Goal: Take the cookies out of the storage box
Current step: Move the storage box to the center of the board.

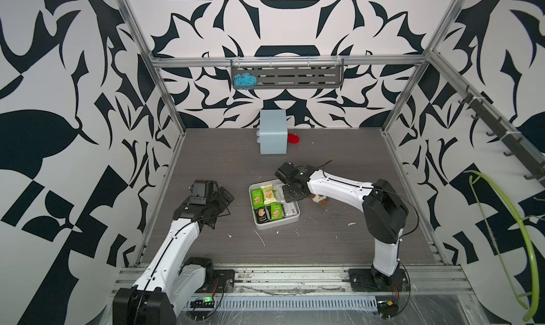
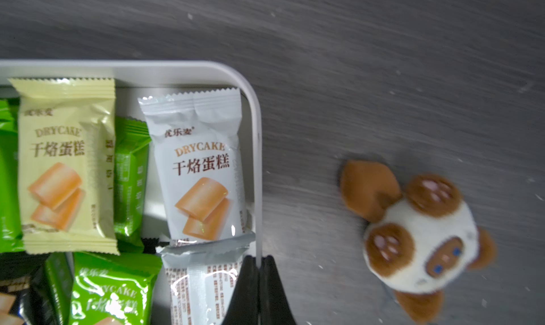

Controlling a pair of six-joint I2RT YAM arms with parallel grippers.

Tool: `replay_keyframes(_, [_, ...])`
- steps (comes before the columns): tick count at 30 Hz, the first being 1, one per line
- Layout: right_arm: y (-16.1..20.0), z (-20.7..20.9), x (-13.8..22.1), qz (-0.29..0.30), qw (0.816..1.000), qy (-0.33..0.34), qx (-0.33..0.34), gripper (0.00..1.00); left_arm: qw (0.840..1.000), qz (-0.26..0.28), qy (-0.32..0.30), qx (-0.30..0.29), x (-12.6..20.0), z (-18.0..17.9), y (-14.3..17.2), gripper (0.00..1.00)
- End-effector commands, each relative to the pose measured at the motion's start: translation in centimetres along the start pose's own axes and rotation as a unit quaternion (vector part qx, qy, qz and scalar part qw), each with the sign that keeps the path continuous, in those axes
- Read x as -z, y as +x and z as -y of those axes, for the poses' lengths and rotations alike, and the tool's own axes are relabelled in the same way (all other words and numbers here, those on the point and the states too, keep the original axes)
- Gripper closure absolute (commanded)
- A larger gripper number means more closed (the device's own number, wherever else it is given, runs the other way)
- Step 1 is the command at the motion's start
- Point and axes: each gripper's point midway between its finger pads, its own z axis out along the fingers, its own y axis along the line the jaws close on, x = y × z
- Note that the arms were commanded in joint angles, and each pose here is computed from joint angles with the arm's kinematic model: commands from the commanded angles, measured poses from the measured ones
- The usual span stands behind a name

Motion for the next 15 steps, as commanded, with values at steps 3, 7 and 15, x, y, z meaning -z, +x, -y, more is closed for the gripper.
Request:
replay_keyframes(3, [0.3, 4.3, 2.4, 0.027, 0.999, 0.039, -0.022, 1.0, 0.999, -0.015, 0.028, -0.015, 0.3, 2.2, -0.3, 0.01])
replay_keyframes(7, [1.5, 7.1, 2.1, 0.017, 0.998, 0.046, -0.048, 1.0, 0.998, -0.025, 0.035, -0.037, 0.2, 3.7, 0.1, 0.01])
replay_keyframes(15, [2.0, 8.5, 2.0, 0.014, 0.998, 0.036, -0.056, 0.98, 0.993, -0.058, 0.029, -0.102, -1.3, 7.5, 2.8, 0.01])
